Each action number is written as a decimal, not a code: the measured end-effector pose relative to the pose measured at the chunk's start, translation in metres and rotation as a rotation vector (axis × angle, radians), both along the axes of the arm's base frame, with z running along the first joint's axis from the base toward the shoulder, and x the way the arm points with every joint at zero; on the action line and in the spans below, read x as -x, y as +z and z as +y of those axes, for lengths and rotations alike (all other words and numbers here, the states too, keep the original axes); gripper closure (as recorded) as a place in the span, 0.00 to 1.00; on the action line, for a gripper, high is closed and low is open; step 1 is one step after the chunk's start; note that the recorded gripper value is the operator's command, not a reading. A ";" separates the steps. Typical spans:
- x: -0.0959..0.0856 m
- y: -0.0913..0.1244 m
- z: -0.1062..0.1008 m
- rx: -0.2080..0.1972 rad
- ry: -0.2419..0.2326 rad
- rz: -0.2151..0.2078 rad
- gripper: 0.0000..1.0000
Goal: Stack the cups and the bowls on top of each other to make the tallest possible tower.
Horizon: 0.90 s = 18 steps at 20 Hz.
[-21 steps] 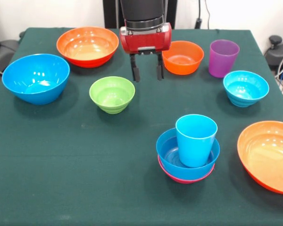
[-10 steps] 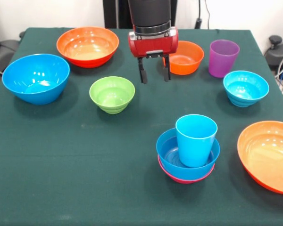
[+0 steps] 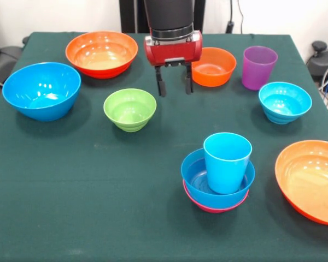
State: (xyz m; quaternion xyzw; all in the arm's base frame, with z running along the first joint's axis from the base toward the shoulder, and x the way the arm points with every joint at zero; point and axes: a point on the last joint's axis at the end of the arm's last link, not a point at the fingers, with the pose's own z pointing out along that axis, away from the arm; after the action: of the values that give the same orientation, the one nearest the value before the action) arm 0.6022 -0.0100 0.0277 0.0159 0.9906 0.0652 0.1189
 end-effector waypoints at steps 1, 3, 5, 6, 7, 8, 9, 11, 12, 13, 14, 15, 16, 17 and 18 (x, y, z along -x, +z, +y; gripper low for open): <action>-0.001 0.002 -0.001 0.004 0.003 -0.004 0.00; -0.004 0.009 -0.005 0.023 0.014 -0.023 0.00; -0.006 0.013 -0.007 0.032 0.019 -0.032 0.00; -0.007 0.015 -0.008 0.037 0.022 -0.037 0.00; -0.008 0.019 -0.010 0.043 0.024 -0.045 0.00; -0.009 0.021 -0.010 0.046 0.025 -0.048 0.00; -0.010 0.023 -0.011 0.051 0.027 -0.054 0.00; -0.012 0.028 -0.011 0.062 0.035 -0.063 0.00; -0.012 0.029 -0.011 0.066 0.040 -0.065 0.00; -0.011 0.029 -0.009 0.073 0.048 -0.067 0.00; -0.011 0.029 -0.009 0.077 0.053 -0.068 0.00; -0.011 0.030 -0.008 0.081 0.060 -0.069 0.00; -0.010 0.029 -0.006 0.088 0.071 -0.070 0.00; -0.009 0.028 -0.003 0.095 0.084 -0.071 0.00; -0.008 0.027 -0.001 0.098 0.092 -0.072 0.00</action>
State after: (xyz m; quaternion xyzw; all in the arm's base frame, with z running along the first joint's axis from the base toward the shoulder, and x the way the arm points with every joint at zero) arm 0.6106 -0.0114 0.0544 -0.0378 0.9874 0.0226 0.1518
